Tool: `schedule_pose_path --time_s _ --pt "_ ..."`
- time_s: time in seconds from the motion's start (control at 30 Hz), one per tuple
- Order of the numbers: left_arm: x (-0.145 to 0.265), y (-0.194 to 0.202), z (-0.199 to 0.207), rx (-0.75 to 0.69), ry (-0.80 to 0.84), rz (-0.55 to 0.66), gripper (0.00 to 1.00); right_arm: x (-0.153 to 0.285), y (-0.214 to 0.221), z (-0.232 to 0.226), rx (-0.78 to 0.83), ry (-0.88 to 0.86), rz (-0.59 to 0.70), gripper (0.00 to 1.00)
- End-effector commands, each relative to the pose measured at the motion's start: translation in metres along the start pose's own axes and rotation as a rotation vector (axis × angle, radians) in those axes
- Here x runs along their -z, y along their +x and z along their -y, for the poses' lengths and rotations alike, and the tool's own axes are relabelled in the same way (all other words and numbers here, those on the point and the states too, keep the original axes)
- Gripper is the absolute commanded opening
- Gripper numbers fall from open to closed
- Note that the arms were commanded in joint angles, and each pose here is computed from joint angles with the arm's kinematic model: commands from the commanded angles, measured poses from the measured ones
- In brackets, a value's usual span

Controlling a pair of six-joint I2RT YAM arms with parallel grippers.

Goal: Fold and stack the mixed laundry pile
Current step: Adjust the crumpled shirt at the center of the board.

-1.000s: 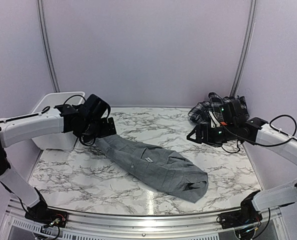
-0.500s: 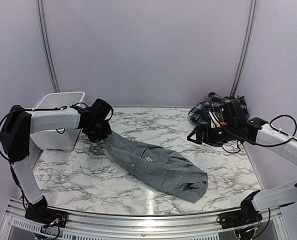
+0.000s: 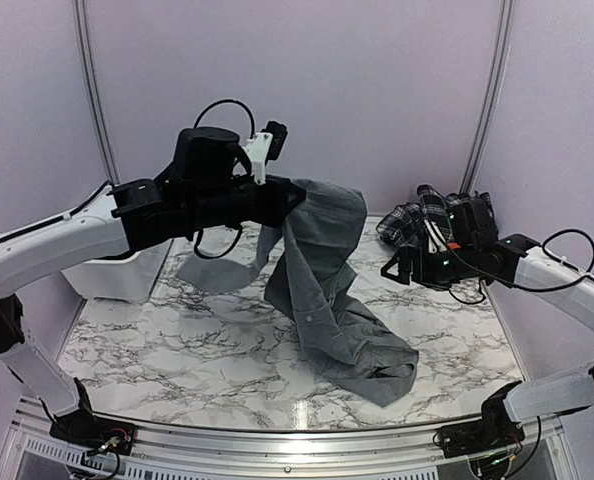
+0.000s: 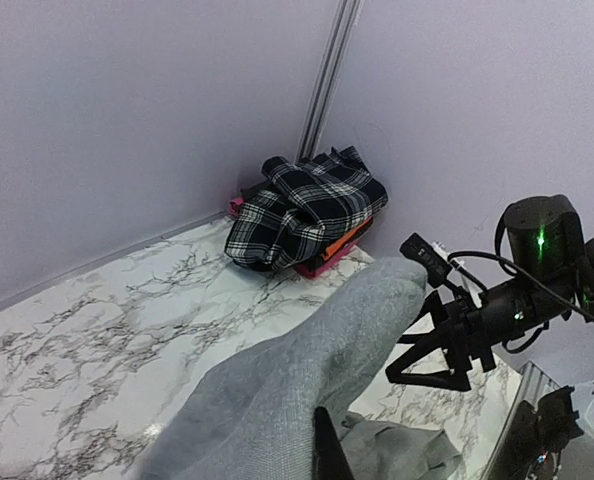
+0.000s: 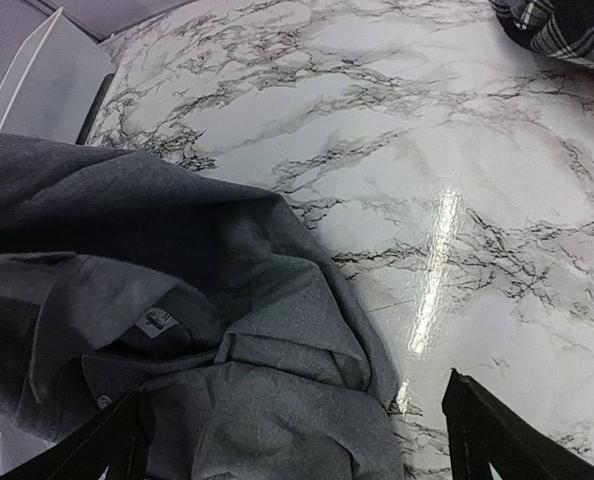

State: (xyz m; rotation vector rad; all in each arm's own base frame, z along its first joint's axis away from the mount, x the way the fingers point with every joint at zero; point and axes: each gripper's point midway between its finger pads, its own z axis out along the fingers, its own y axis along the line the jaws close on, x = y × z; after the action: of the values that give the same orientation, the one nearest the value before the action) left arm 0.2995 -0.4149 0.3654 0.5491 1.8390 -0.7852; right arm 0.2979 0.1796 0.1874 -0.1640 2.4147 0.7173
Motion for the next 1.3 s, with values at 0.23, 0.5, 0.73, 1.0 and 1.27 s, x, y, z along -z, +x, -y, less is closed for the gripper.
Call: schedule_pose_path --time_s 0.23,0.5,0.73,1.0,1.27 --pt "0.064 0.137 -0.042 -0.164 0.044 -0.165 0.00 -0.006 0.007 -0.024 0.043 -0.152 -0.041 0.88" --pt "0.123 0.248 -0.102 0.071 -0.156 -0.302 0.37 -0.035 0.025 -0.055 0.117 -0.221 -0.145 0.79" --pt "0.173 0.219 -0.126 0.259 -0.247 -0.079 0.88 -0.081 0.034 -0.084 0.219 -0.230 -0.269 0.71" --pt "0.141 0.222 -0.128 0.073 -0.341 -0.381 0.94 -0.098 0.102 -0.087 0.310 -0.173 -0.509 0.72" --pt "0.092 0.260 -0.100 -0.087 -0.192 -0.685 0.95 -0.045 0.145 -0.058 0.212 -0.112 -0.564 0.77"
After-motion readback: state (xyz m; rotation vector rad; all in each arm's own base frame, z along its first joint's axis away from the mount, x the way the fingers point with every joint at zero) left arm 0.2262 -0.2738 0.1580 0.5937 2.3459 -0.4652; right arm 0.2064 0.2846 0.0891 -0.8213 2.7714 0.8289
